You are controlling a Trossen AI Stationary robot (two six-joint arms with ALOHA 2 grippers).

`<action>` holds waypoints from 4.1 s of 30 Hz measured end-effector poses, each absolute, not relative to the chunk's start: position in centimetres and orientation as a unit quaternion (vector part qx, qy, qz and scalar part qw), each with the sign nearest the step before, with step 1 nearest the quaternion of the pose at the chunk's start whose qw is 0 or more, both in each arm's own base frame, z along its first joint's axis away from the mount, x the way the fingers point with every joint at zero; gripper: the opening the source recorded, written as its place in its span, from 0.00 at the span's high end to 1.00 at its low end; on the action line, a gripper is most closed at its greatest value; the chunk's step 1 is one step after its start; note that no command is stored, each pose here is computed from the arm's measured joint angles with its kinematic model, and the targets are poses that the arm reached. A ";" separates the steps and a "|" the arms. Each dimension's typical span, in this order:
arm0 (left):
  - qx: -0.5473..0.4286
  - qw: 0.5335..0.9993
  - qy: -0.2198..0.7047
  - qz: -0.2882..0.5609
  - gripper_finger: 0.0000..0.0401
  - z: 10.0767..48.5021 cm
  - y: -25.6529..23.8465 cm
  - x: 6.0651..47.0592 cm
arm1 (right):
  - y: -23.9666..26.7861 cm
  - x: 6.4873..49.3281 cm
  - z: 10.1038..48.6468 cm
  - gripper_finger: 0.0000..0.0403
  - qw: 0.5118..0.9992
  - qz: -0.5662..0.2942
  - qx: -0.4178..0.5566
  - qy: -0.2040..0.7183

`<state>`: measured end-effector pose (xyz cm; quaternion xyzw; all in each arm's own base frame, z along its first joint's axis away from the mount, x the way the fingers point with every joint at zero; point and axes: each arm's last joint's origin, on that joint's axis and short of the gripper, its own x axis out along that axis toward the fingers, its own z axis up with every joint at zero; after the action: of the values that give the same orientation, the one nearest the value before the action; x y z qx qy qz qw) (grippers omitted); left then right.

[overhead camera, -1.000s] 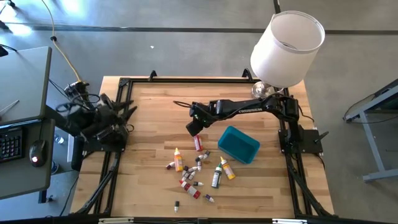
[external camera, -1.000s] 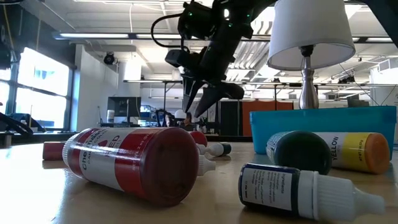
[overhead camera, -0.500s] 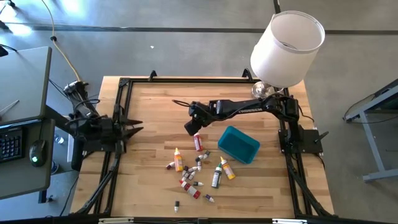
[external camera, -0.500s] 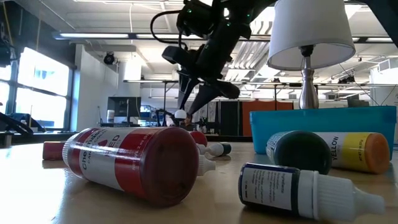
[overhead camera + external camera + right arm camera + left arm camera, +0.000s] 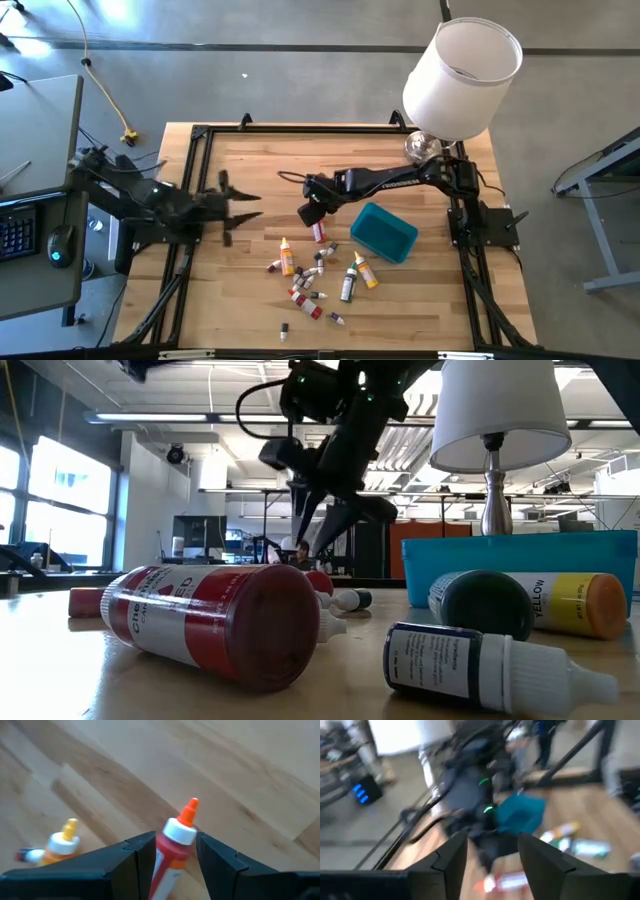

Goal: Pick & Place food coloring
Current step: Put the large orange food coloring bottle into the blue bin

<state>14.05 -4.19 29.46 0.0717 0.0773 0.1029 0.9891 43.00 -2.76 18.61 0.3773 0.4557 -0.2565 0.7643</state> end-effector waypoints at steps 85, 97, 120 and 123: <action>-0.009 0.975 0.113 0.192 0.51 28.2 -1.1 16.4 | 3.9 24.2 13.7 0.71 0.939 -0.337 0.015 0.065; -0.007 0.974 0.120 0.192 0.51 28.1 -1.1 16.3 | 4.1 24.8 13.9 0.71 0.962 -0.269 -0.035 0.037; -0.026 0.972 0.129 0.196 0.51 27.8 -1.1 16.3 | 1.1 20.6 11.9 0.71 0.991 -0.128 0.008 0.027; -0.029 0.972 0.129 0.196 0.51 27.8 -1.1 16.3 | 0.3 20.7 11.5 0.71 0.992 -0.113 0.005 0.049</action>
<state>16.25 -1.08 27.81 -0.0288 0.1288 0.1965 0.9716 20.67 0.26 11.47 0.0052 0.0493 -0.1134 0.9923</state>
